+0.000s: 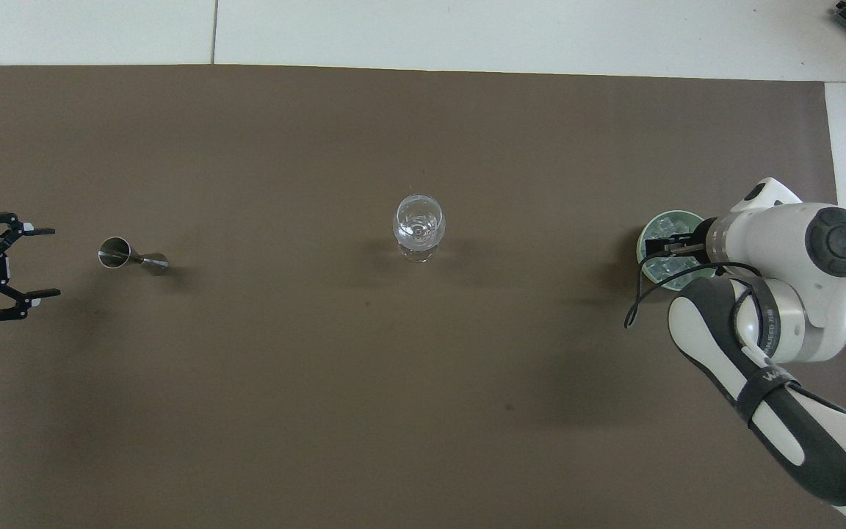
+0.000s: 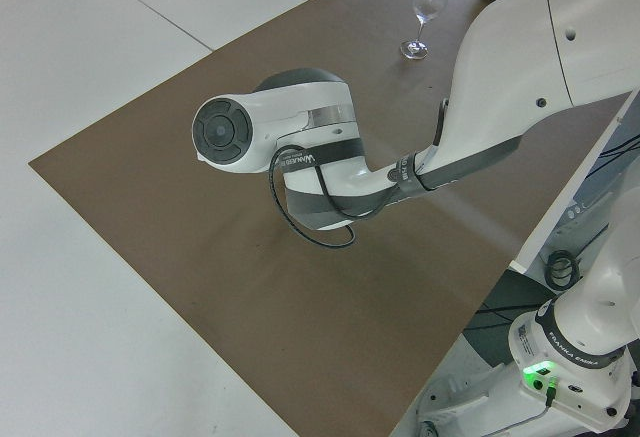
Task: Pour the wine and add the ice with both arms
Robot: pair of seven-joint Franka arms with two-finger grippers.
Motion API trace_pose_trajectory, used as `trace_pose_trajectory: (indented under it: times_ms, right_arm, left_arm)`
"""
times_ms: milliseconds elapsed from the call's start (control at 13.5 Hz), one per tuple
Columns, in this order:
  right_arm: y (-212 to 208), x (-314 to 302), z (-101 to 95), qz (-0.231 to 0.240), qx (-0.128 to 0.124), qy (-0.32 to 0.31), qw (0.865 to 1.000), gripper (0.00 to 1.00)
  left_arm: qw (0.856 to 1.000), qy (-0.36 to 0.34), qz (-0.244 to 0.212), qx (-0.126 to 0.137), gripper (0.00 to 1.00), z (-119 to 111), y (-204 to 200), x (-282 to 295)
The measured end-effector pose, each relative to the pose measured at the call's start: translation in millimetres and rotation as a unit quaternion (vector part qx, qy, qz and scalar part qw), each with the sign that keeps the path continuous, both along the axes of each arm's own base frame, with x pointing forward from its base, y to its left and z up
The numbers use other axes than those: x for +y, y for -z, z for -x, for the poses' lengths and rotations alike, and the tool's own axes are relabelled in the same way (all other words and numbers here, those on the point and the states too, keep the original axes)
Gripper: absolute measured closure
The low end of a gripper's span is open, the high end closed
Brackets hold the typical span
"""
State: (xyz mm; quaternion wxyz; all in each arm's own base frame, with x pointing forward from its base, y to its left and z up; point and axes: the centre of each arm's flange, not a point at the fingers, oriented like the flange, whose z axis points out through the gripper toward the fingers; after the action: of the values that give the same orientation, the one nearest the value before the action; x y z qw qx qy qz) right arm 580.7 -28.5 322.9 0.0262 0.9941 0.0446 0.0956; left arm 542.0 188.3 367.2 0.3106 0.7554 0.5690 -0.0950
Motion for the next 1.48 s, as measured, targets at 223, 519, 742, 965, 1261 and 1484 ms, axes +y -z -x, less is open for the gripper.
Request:
trace_pose_trajectory:
  times_ms: [223,519,742,965,1261,1484]
  right_arm:
    - [-2.0,-0.1,-1.5,0.000,-0.010,0.000,1.000,0.11]
    - [-2.1,-0.8,-1.6,0.000,-0.011,0.000,1.000,0.13]
    - [-2.1,-1.1,-1.5,0.000,-0.011,0.001,1.000,0.25]
    - [-2.1,-1.2,-1.6,0.000,-0.011,0.001,1.000,0.33]
    - [-2.1,-1.6,-1.6,0.000,-0.011,0.001,1.000,0.42]
    - [-2.1,-1.6,-1.5,0.000,-0.011,0.001,1.000,0.43]
  left_arm:
    - [0.994,0.082,-0.069,-0.035,0.00,-7.1,-30.6,-10.5]
    - [0.968,0.191,-0.145,-0.073,0.00,-15.3,-61.9,-31.2]
    - [0.941,0.255,-0.203,-0.090,0.00,-17.6,-90.4,-48.0]
    - [0.913,0.302,-0.257,-0.097,0.00,-17.3,-121.4,-70.7]
    - [0.870,0.372,-0.305,-0.109,0.00,-13.8,-172.4,-91.0]
    - [0.844,0.415,-0.318,-0.118,0.00,-11.4,-206.7,-94.5]
